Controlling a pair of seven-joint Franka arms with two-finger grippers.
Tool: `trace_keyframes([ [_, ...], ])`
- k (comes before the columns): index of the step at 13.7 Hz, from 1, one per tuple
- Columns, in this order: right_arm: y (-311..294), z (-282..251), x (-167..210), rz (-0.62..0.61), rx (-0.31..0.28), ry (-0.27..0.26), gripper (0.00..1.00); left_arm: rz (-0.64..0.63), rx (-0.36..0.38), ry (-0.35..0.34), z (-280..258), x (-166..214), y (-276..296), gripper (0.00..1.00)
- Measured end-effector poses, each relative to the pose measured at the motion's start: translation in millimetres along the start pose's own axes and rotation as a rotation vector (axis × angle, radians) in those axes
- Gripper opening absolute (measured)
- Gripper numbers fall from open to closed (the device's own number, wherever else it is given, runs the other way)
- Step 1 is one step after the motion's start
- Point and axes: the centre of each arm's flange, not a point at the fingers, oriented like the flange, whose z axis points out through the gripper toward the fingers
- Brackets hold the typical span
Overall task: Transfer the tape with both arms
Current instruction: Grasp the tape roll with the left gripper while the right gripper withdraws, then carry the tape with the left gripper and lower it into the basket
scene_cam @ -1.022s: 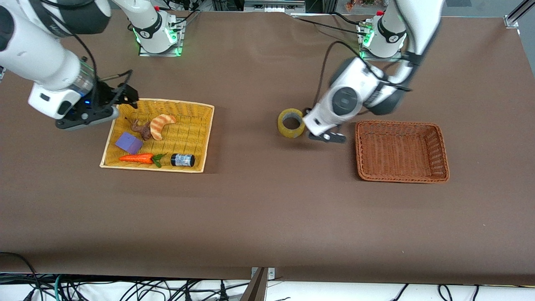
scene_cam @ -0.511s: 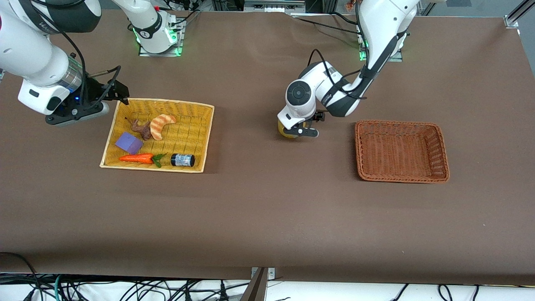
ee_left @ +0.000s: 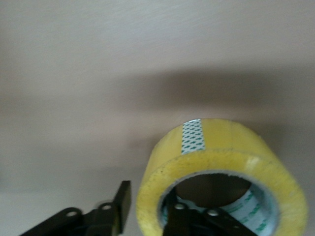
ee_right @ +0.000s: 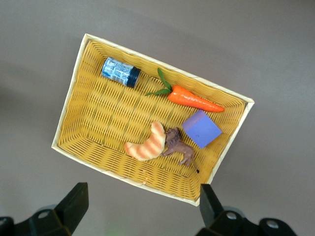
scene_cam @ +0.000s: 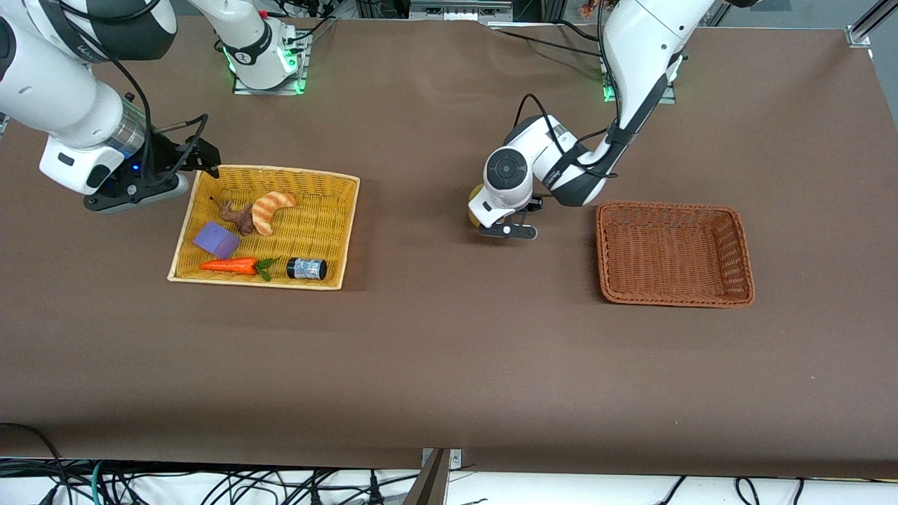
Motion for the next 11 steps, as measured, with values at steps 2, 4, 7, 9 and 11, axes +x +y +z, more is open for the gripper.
trace_keyframes([
  [2, 0, -3, -2, 0.000, -0.002, 0.006, 1.00, -0.027, 0.041, -0.049, -13, 9, -25, 0.23],
  [4, 0, -4, -2, 0.001, -0.003, 0.007, 1.00, -0.032, 0.102, -0.111, -49, 18, -59, 0.22],
  [7, 0, -4, -3, 0.002, -0.003, 0.006, 1.00, 0.029, 0.128, -0.199, -143, 30, -137, 0.22],
  [9, 1, -4, -3, 0.003, -0.003, 0.007, 1.00, 0.118, 0.093, -0.241, -168, 48, -224, 0.22],
  [11, 1, -5, -3, 0.003, -0.005, 0.009, 1.00, 0.216, 0.070, -0.277, -142, 73, -330, 0.22],
])
